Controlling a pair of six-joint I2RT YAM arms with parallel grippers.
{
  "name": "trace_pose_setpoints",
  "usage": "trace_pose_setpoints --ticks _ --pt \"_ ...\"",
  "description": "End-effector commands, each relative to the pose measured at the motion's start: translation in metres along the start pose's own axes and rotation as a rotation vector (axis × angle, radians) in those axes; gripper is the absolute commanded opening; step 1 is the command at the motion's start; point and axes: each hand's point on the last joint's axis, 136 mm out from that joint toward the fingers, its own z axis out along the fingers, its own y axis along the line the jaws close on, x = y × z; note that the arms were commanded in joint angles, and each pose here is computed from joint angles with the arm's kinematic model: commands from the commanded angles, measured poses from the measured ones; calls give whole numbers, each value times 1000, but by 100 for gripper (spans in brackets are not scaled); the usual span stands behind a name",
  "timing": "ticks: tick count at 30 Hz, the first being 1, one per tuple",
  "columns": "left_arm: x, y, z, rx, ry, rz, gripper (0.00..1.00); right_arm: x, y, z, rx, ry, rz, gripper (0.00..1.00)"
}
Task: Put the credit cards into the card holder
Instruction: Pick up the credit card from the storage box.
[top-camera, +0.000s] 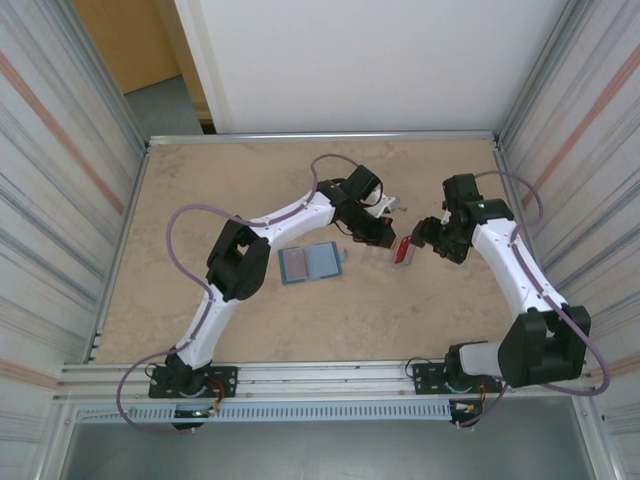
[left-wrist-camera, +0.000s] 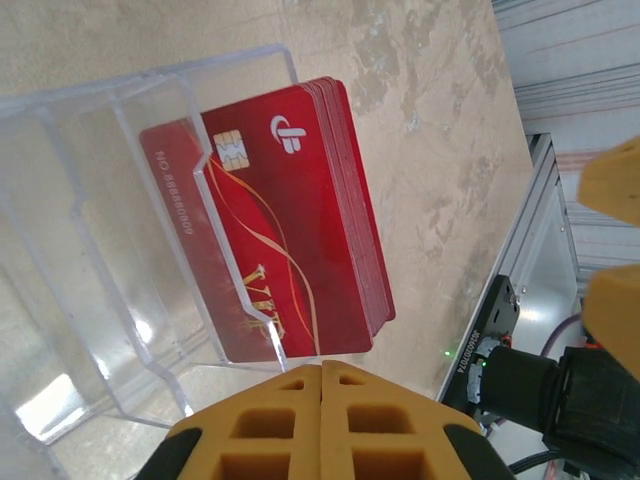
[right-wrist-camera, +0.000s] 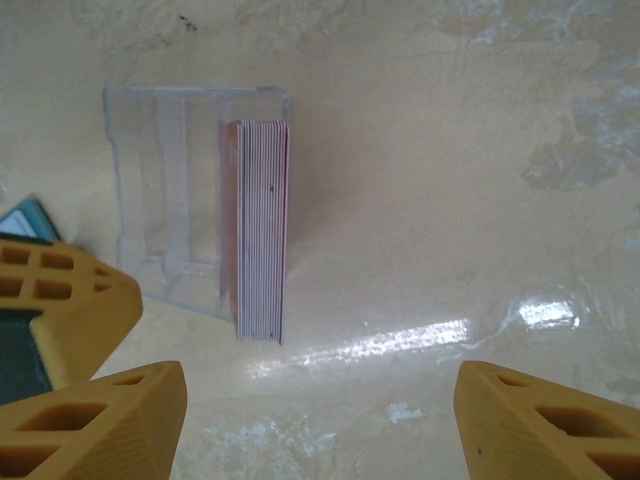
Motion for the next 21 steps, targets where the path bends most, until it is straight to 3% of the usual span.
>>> trace_pose_setpoints --ticks 1,7,21 --pt "-6 9 -12 -37 -14 24 0 -6 11 14 -27 12 -10 70" --pt "-1 32 6 -19 20 -57 0 -16 29 33 -28 52 -45 70" --pt "15 71 30 -66 85 -119 0 -15 20 59 79 132 -78 67"
